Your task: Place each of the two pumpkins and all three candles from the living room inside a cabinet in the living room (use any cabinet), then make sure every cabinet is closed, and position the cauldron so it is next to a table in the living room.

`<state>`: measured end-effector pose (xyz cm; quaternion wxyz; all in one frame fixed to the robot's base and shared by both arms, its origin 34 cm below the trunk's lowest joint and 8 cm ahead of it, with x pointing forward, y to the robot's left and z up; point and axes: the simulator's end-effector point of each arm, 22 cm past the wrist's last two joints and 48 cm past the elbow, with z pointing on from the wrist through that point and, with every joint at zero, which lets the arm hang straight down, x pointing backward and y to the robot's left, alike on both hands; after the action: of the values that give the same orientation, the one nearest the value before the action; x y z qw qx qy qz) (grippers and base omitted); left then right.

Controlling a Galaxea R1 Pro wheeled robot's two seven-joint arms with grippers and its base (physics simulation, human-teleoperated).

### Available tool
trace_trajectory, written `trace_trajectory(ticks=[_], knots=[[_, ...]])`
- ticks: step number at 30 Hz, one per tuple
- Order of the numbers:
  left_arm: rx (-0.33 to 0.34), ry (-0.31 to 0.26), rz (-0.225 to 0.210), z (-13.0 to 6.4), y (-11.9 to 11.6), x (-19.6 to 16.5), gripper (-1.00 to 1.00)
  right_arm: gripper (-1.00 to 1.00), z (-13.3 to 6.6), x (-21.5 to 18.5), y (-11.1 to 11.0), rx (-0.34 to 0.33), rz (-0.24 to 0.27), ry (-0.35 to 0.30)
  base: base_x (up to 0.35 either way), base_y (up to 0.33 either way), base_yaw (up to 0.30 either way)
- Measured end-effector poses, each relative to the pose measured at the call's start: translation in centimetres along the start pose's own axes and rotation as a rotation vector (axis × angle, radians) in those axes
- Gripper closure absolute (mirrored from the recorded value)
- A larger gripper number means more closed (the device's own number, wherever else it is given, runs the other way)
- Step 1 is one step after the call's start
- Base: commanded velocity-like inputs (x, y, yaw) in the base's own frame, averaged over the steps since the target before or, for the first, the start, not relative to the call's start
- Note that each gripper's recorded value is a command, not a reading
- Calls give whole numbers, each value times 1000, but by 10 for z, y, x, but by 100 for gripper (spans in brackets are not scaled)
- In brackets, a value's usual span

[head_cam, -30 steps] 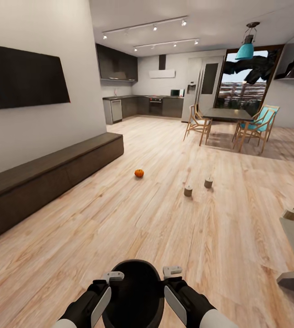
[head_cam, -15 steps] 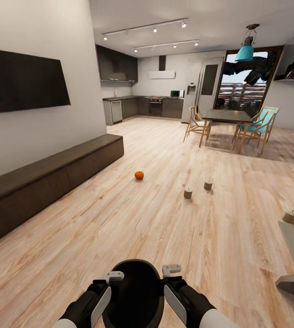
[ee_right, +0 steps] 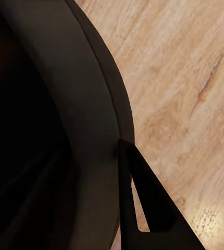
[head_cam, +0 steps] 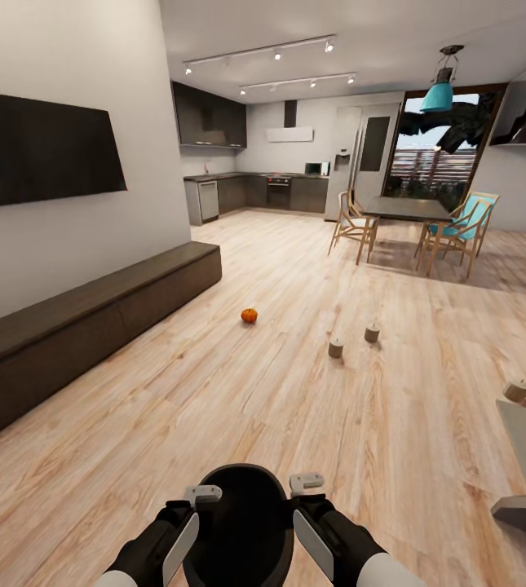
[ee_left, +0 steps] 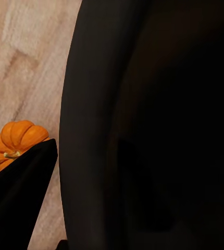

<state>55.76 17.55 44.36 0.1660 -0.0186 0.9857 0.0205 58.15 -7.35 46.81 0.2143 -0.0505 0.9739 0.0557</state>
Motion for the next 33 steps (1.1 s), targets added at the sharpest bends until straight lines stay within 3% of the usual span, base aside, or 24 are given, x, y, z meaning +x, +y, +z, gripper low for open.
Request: trace_trajectory(ticks=[33], knots=[[0, -2, -1, -11, 0, -6, 100, 100, -10, -8, 1, 1, 1, -5, 0, 0, 0]])
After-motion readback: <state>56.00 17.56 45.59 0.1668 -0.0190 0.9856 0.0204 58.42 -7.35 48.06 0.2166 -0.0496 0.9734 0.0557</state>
